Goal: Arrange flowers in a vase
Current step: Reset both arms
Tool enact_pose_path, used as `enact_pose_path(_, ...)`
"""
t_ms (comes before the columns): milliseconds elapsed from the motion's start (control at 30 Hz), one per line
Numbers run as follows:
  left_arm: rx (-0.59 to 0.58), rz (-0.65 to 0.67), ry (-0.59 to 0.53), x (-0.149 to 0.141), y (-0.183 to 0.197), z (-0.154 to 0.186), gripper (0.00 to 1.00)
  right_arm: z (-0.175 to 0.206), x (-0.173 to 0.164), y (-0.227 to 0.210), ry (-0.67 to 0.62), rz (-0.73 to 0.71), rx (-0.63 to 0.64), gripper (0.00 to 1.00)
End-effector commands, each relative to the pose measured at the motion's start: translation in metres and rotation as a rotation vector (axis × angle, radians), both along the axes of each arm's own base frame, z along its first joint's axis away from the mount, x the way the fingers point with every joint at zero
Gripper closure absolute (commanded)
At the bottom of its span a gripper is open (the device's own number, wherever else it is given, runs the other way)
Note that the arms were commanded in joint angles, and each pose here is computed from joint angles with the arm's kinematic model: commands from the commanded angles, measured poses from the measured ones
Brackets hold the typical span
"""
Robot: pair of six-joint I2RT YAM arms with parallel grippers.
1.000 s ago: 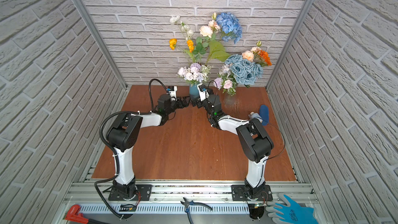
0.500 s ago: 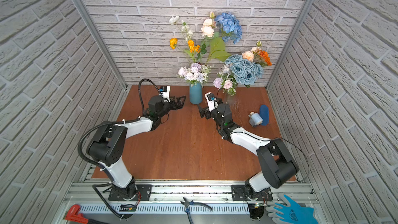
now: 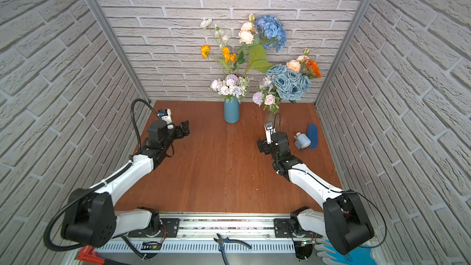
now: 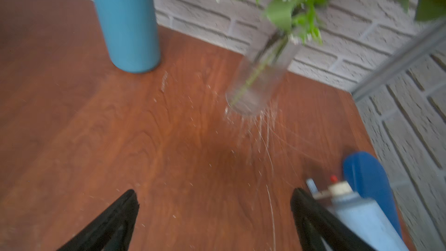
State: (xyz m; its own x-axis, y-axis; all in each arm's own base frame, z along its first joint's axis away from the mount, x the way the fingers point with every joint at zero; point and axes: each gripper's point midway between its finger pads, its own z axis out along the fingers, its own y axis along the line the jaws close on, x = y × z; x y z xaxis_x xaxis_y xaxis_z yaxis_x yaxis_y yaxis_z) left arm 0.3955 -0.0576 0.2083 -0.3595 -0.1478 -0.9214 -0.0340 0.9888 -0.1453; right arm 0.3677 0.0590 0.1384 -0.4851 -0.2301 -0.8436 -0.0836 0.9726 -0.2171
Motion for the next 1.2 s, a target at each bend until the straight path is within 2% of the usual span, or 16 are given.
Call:
enact_pose_path(0,0.222,0.14,0.103,-0.022,0.041,-0.031,0.02,-0.011,0.005,-0.021,-0.04,-0.066,0.005,0.01)
enact_pose_path(100,0.286,0.209,0.127,-0.026,0.059,-0.048,0.02,-0.017,0.014,-0.038,-0.105,-0.105,0.034,0.02)
enact_pose_path(200,0.293,0.275,0.157,-0.028,0.078,-0.062,0.02,-0.03,0.025,-0.05,-0.102,-0.111,0.168,0.01)
enact_pose_path(400,0.32,0.31,0.052,-0.032,0.091,-0.073,0.02,-0.037,0.022,-0.054,-0.135,-0.087,0.236,0.02)
enact_pose_path(533,0.325,0.271,-0.029,-0.032,0.086,-0.081,0.02,-0.041,0.02,-0.053,-0.149,-0.079,0.237,0.01)
enact_pose_path(633,0.359,0.212,-0.041,-0.028,0.079,-0.084,0.02,-0.044,0.018,-0.051,-0.138,-0.063,0.232,0.0)
enact_pose_path(733,0.396,0.163,-0.099,-0.027,0.073,-0.081,0.02,-0.044,0.018,-0.049,-0.152,-0.051,0.235,0.0)
enact_pose_path(867,0.349,0.121,-0.152,-0.027,0.077,-0.092,0.02,-0.044,0.019,-0.05,-0.14,-0.058,0.237,0.0)
enact_pose_path(967,0.286,0.096,-0.114,-0.012,0.085,-0.11,0.02,-0.043,0.018,-0.049,-0.143,-0.052,0.236,0.01)
enact_pose_path(1033,0.248,0.056,-0.024,-0.003,0.084,-0.118,0.02,-0.043,0.018,-0.049,-0.143,-0.052,0.236,0.01)
enact_pose_path(1167,0.218,0.071,-0.022,0.001,0.092,-0.119,0.02,-0.043,0.018,-0.048,-0.142,-0.049,0.238,0.01)
